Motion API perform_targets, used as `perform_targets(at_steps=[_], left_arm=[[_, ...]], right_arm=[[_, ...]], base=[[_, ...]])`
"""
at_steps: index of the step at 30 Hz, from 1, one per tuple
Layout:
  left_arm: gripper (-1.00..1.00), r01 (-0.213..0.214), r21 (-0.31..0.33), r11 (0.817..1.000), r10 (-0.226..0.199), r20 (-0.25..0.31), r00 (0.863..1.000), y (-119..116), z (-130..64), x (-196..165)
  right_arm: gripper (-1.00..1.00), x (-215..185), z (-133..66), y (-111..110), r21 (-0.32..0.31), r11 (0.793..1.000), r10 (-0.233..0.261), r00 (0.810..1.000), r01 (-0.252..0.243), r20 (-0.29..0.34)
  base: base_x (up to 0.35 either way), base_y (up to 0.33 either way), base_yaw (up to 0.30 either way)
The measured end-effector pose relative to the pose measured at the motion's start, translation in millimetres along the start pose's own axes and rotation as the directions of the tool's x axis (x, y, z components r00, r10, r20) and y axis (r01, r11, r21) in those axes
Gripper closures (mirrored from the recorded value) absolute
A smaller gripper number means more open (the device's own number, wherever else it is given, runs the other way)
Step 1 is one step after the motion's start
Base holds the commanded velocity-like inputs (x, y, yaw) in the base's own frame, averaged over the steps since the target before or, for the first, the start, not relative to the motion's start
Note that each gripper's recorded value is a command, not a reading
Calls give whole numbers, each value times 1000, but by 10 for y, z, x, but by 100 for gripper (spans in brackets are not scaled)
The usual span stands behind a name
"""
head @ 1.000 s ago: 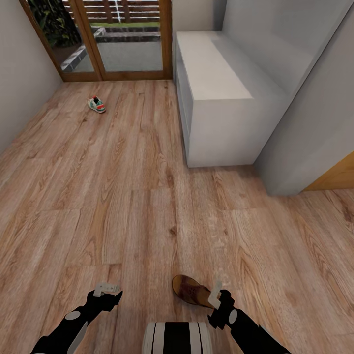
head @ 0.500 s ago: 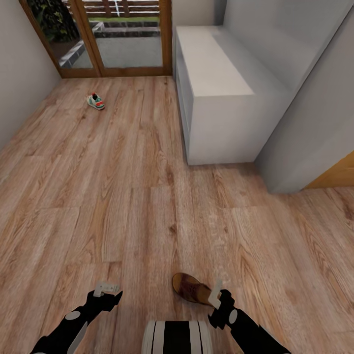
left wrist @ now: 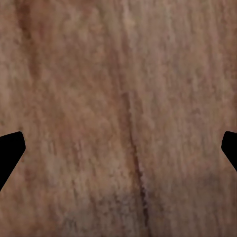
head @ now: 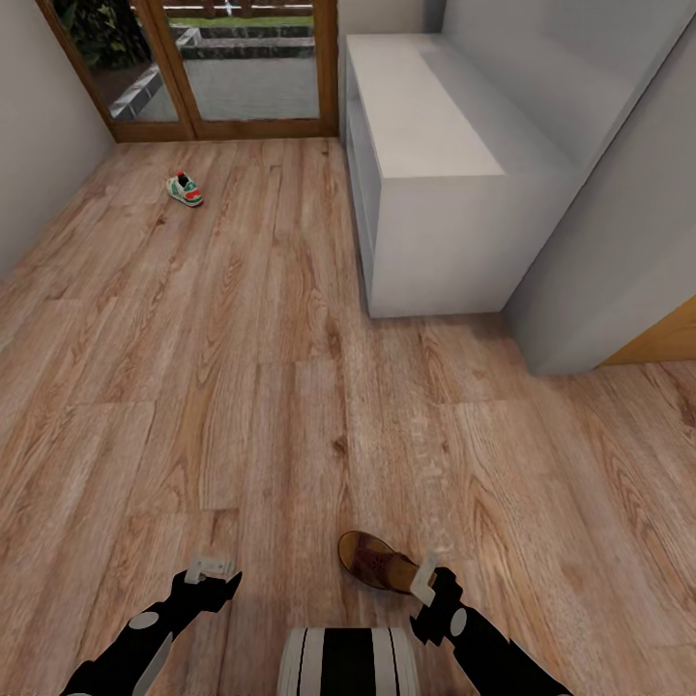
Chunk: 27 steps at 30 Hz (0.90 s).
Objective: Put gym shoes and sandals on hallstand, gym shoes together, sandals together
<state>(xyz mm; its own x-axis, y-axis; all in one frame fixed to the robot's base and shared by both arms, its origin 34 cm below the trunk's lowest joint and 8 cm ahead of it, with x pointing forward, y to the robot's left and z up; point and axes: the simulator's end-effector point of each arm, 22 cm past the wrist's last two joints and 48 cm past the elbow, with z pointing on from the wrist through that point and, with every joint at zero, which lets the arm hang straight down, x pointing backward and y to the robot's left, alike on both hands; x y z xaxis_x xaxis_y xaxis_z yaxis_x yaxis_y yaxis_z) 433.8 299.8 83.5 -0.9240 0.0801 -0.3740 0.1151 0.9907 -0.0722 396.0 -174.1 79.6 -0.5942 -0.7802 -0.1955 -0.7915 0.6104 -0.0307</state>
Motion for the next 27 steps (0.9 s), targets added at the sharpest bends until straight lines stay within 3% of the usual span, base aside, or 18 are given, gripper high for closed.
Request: perform_targets(at_steps=[7,27], left_arm=[[-100,1,0,1000,-1,0,1000,-4,1,0],[-100,0,-2,1000,0,-2,1000,14,2,13]], right_arm=[[-100,2,0,-67,31,1000,0,1000,0,0],[-100,9,5,-71,34,999,0,1000,0,-1]], base=[[0,0,0],[0,0,0]])
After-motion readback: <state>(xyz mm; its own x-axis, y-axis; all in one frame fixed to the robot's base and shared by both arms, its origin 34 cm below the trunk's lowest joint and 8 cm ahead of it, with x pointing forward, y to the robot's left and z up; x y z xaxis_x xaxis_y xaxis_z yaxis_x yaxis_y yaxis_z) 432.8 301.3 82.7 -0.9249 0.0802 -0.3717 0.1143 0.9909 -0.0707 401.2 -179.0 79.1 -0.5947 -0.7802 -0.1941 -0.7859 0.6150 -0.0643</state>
